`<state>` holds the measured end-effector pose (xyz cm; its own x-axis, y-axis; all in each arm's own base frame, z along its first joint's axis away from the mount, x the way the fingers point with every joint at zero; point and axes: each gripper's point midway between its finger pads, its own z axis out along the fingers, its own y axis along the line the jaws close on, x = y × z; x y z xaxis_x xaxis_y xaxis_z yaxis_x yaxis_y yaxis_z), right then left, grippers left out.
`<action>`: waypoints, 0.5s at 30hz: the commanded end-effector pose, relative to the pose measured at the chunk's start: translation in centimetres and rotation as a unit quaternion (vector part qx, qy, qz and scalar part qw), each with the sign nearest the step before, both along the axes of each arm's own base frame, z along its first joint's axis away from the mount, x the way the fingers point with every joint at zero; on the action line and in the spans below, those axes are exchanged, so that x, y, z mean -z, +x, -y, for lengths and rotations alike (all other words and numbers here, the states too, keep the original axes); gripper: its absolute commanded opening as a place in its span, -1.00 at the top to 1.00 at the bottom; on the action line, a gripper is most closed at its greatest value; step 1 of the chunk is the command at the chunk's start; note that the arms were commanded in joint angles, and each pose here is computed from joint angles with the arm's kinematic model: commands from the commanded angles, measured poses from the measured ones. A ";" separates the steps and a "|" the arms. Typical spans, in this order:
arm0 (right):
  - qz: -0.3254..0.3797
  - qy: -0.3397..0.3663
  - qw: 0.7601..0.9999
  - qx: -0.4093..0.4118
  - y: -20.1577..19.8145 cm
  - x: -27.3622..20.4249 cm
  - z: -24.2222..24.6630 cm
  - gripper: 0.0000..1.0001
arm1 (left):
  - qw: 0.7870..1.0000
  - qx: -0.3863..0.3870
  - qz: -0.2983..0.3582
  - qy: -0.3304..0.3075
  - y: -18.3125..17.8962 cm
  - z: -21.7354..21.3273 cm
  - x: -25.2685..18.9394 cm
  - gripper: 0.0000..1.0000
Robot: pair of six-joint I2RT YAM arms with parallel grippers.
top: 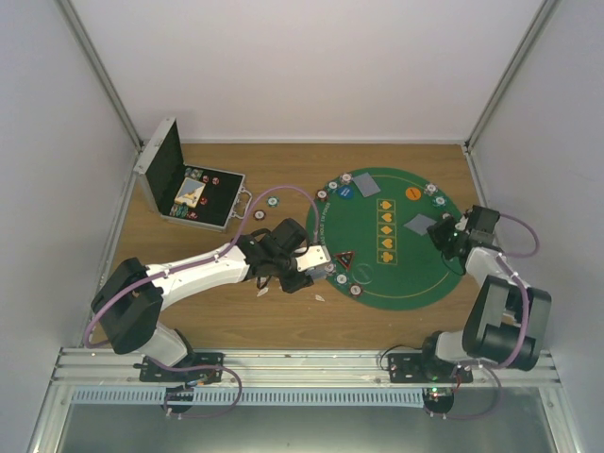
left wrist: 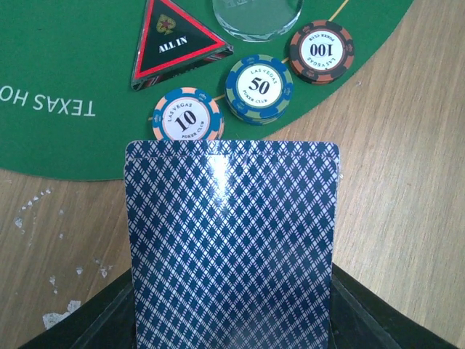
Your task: Distribute texas hold em gaming equipment
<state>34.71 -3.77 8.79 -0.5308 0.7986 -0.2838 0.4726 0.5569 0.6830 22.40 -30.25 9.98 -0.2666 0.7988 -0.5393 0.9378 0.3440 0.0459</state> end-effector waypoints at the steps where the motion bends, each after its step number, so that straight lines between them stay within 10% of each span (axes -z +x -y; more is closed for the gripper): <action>1: 0.043 0.010 0.995 0.086 3.2 -0.6 3.3 0.99 | 1.000 0.003 0.022 -0.014 0.5 0.5 -1.0 -0.14; 15: -0.030 0.023 0.990 0.139 6.3 4.4 5.9 0.99 | 1.000 -0.005 0.024 0.000 1.1 0.1 -0.2 -0.14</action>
